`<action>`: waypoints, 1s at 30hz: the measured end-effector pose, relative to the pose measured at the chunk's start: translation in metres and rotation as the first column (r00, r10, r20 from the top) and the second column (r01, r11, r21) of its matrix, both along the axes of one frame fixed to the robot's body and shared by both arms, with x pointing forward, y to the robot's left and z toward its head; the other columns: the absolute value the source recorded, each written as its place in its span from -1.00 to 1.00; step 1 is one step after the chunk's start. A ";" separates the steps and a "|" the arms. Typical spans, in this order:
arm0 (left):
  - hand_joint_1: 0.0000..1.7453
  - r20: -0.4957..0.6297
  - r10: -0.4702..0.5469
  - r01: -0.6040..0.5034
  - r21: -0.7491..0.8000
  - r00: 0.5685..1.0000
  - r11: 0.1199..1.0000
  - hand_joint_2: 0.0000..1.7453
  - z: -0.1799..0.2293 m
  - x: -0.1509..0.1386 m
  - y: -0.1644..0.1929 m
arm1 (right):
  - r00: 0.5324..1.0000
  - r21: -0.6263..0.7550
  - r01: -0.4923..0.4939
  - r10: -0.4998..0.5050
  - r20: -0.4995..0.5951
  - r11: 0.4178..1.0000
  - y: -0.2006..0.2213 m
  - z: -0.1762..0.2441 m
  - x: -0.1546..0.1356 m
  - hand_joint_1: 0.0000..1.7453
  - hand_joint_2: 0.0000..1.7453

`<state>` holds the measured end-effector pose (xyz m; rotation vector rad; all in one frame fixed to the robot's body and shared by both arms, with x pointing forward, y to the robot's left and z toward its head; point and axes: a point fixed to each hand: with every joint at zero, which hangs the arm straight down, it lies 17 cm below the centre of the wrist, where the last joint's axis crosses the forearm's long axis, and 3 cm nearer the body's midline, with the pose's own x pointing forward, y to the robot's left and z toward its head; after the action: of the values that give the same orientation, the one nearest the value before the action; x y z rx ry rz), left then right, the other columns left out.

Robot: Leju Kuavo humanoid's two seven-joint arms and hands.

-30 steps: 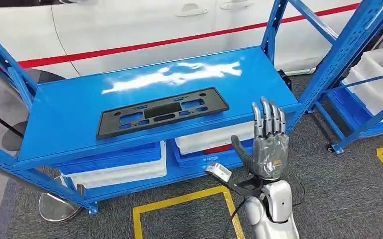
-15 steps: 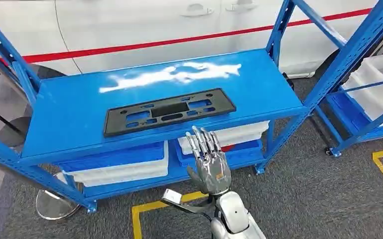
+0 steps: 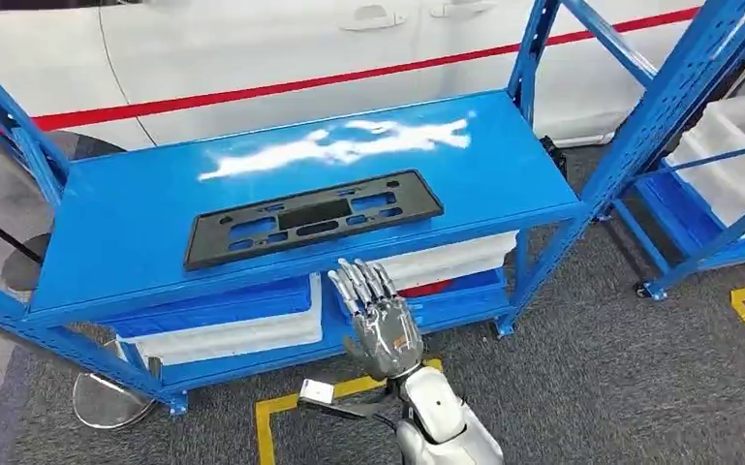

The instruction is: Take the parts from the cabinet and place them on the table.

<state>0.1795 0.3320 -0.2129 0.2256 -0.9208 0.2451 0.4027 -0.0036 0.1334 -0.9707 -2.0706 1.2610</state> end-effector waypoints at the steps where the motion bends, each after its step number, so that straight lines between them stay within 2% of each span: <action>1: -1.00 0.001 0.002 -0.002 -0.002 1.000 1.000 -1.00 0.000 0.000 0.000 | 1.000 -0.001 -0.002 0.002 -0.002 1.000 0.001 -0.001 0.000 -1.00 1.00; 3: -1.00 0.009 0.006 -0.006 -0.020 1.000 1.000 -1.00 0.001 0.002 -0.002 | 1.000 0.010 -0.014 0.014 0.003 1.000 0.015 0.009 0.006 -1.00 1.00; 10: -1.00 0.016 0.019 -0.018 -0.036 1.000 0.999 -1.00 0.002 0.004 -0.003 | 1.000 0.003 -0.013 0.013 -0.001 1.000 0.018 0.010 0.012 -1.00 1.00; 11: -1.00 0.017 0.021 -0.020 -0.037 1.000 0.999 -1.00 0.002 0.005 -0.003 | 1.000 0.002 -0.015 0.015 0.000 1.000 0.018 0.010 0.013 -1.00 -1.00; 15: -1.00 0.014 0.024 -0.024 -0.042 1.000 0.999 -1.00 0.001 0.003 -0.005 | 1.000 0.005 -0.017 0.017 -0.001 1.000 0.019 0.011 0.015 -1.00 -1.00; 19: -1.00 0.015 0.020 -0.019 -0.048 1.000 0.999 -1.00 0.001 0.003 -0.007 | 0.996 0.097 -0.025 0.033 -0.082 0.995 0.015 0.002 0.018 -1.00 -1.00; 30: -1.00 0.012 -0.002 0.003 -0.050 1.000 0.999 -1.00 0.000 0.002 -0.012 | 0.993 0.071 0.023 -0.014 -0.117 0.997 0.013 -0.008 0.028 -1.00 -1.00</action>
<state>0.1814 0.3203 -0.2124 0.1764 -0.9254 0.2670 0.4311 0.0091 0.1257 -0.8615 -1.9986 1.1955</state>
